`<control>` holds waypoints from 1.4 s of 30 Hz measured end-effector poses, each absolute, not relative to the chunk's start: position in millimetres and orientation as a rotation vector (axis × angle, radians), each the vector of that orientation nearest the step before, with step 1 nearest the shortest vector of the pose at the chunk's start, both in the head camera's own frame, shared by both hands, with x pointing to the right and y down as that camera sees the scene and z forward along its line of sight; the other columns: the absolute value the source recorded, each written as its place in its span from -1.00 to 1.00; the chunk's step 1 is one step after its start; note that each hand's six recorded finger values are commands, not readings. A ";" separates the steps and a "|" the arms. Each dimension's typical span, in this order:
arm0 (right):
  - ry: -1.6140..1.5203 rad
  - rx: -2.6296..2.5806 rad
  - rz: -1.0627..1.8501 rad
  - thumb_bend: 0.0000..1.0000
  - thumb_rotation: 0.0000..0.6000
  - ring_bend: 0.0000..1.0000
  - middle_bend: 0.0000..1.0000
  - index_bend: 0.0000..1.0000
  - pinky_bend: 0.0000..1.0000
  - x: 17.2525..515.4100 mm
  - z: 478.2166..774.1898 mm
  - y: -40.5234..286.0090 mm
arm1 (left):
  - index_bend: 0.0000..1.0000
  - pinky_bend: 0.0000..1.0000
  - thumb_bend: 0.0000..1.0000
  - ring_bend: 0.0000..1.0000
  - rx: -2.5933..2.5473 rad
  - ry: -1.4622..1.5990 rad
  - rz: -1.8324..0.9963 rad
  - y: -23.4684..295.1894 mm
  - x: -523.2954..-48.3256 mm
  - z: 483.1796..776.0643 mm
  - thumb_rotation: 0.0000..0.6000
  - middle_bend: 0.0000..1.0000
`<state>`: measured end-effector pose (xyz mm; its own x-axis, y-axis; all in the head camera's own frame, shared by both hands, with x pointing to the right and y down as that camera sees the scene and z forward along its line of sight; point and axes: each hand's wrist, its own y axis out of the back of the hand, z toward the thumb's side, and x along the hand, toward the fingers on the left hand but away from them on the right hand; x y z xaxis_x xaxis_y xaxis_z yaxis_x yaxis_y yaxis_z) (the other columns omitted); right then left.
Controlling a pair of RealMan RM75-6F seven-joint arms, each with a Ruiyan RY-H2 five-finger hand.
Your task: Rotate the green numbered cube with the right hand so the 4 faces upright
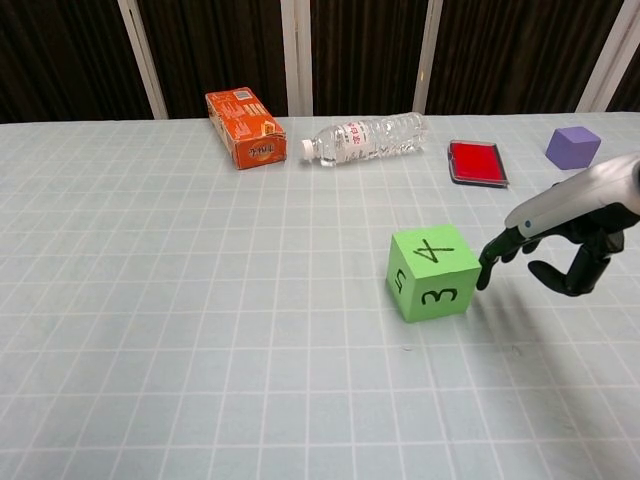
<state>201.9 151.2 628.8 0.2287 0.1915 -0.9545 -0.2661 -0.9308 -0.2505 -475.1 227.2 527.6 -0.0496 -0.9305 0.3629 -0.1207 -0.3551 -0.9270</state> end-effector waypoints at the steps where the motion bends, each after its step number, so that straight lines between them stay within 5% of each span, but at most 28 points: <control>1: 0.075 -2.156 1.743 0.78 1.00 -0.97 -0.90 -0.63 -1.00 200.2 628.3 152.9 | -0.83 -0.92 -0.12 -1.00 -1.529 1.149 -1.479 227.3 -475.1 527.4 1.00 -1.00; 31: 0.177 -2.361 1.670 0.78 1.00 -0.78 -0.82 -0.63 -1.00 150.4 618.7 169.3 | -0.83 -0.93 -0.12 -1.00 -1.536 1.155 -1.479 225.8 -476.3 527.9 1.00 -1.00; 42: 0.184 -2.451 1.659 0.78 1.00 -0.64 -0.80 -0.63 -0.86 136.0 614.1 170.9 | -0.83 -0.93 -0.12 -1.00 -1.537 1.160 -1.477 225.8 -476.3 527.9 1.00 -1.00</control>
<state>136.0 170.9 614.1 0.3712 -0.0036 -0.9285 -0.2003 -0.9768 -0.0763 -476.3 225.8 527.9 -0.0512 -0.9304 0.3629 -0.1321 -0.3539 -0.9259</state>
